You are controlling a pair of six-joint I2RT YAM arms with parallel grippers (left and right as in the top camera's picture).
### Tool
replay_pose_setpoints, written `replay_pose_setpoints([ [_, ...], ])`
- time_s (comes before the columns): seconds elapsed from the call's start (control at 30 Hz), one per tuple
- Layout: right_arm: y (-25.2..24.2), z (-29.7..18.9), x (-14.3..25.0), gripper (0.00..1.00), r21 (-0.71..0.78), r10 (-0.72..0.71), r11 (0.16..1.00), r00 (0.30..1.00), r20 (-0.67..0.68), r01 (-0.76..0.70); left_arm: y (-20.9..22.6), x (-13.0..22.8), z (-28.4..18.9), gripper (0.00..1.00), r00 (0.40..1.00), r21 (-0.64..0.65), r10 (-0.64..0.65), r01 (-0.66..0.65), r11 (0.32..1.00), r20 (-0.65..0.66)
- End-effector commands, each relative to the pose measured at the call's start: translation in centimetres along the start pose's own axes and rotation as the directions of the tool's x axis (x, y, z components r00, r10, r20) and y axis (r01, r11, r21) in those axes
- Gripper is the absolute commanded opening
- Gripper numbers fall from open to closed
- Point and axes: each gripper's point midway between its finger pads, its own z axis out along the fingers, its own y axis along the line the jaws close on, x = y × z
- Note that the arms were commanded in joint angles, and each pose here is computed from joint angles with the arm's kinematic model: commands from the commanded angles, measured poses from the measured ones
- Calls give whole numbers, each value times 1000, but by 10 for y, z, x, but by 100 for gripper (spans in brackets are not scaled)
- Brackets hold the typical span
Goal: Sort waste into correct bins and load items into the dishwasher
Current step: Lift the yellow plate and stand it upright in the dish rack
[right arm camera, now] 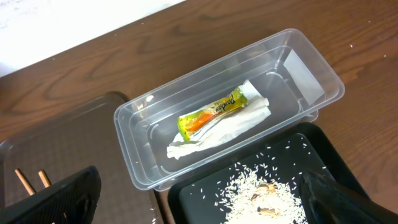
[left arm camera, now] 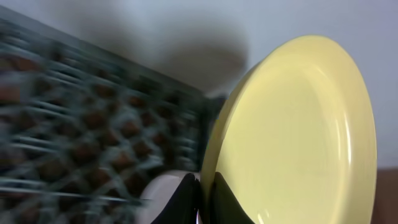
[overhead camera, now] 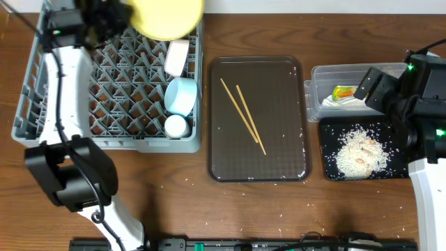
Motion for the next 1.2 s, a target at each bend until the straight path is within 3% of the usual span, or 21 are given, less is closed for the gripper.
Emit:
replay_pose_setpoints([
  [0.0,-2,-4,-6,99,6,15,1000,1000,19,-15,36,-26,-22,7,988,-163,129,-115,980,80],
  [0.17,-2,-4,-6,99,6,15,1000,1000,19,-15,71,-40,-34,7,970,-348,225,-179,920,97],
  [0.47,-2,-4,-6,99,6,15,1000,1000,19,-15,104,-37,-38,7,967,-501,248,-185,845,61],
  [1.17,-2,-4,-6,99,6,15,1000,1000,19,-15,113,-15,-31,7,945,-621,323,-280,732,-46],
])
